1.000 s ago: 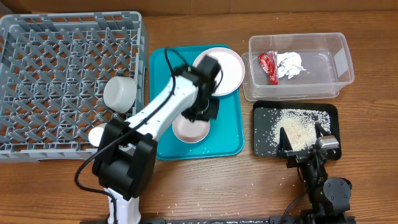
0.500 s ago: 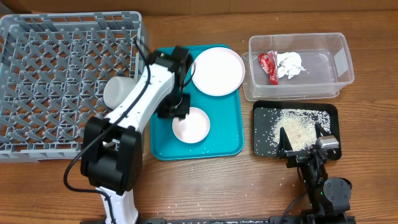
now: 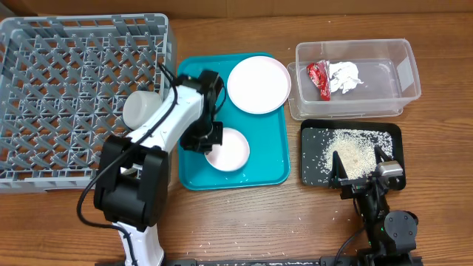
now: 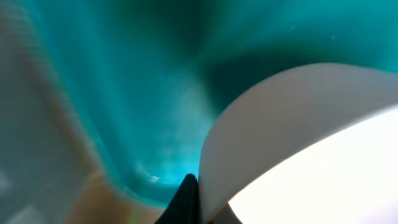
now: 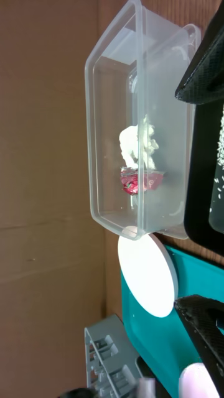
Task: Sort waste into correct bins and load items into the dishwasher
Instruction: 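Reach the left gripper to the pink bowl and grasp its rim, then place the pink bowl upright in the dish rack and release it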
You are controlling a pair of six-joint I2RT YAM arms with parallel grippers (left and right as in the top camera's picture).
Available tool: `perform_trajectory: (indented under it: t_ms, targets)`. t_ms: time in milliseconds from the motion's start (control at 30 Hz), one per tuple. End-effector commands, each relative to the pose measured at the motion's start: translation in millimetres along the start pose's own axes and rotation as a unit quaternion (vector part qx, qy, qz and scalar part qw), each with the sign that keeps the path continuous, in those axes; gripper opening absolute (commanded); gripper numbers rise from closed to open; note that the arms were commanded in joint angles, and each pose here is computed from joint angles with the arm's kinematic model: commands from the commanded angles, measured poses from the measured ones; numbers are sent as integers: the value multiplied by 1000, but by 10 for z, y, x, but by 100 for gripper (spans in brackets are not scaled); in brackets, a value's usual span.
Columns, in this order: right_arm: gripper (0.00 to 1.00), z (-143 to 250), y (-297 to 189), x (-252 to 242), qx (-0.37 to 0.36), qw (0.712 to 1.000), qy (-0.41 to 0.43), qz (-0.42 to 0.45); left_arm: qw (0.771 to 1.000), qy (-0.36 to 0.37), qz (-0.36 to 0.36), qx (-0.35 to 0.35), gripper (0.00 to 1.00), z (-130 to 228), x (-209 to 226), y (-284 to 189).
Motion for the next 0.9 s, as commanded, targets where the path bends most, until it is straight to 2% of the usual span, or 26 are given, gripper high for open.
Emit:
perform_trajectory:
  t_ms: [0, 133, 233, 367, 433, 500, 633, 867]
  targets:
    - [100, 14, 2, -11, -3, 1000, 0, 2, 985, -53, -89, -139, 4, -199, 346, -930]
    - [100, 15, 2, -11, -3, 1000, 0, 2, 938, -107, -229, -236, 4, -50, 820, -1651]
    - [100, 14, 2, -11, -3, 1000, 0, 2, 875, -156, -343, -303, 4, 137, 1171, -2080]
    - [100, 14, 2, -11, -3, 1000, 0, 2, 796, -221, -450, -339, 4, 281, 1515, -2334]
    - [100, 14, 2, -11, -3, 1000, 0, 2, 776, -237, -473, -342, 4, 267, 1655, -2343]
    - [100, 15, 2, -11, -3, 1000, 0, 2, 765, -257, -487, -335, 4, 227, 1814, -2285]
    - [100, 15, 2, -11, -3, 1000, 0, 2, 758, -298, -508, -282, 4, 176, 2246, -1993]
    - [100, 14, 2, -11, -3, 1000, 0, 2, 760, -334, -505, -235, 4, 10, 2572, -1531]
Point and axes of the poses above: each gripper's point midway between its finger pads, its own y axis out along the fingers, its own x axis along the line the jaws close on, z = x × y, the point moved 4 cm from there along -y, back along the fingers
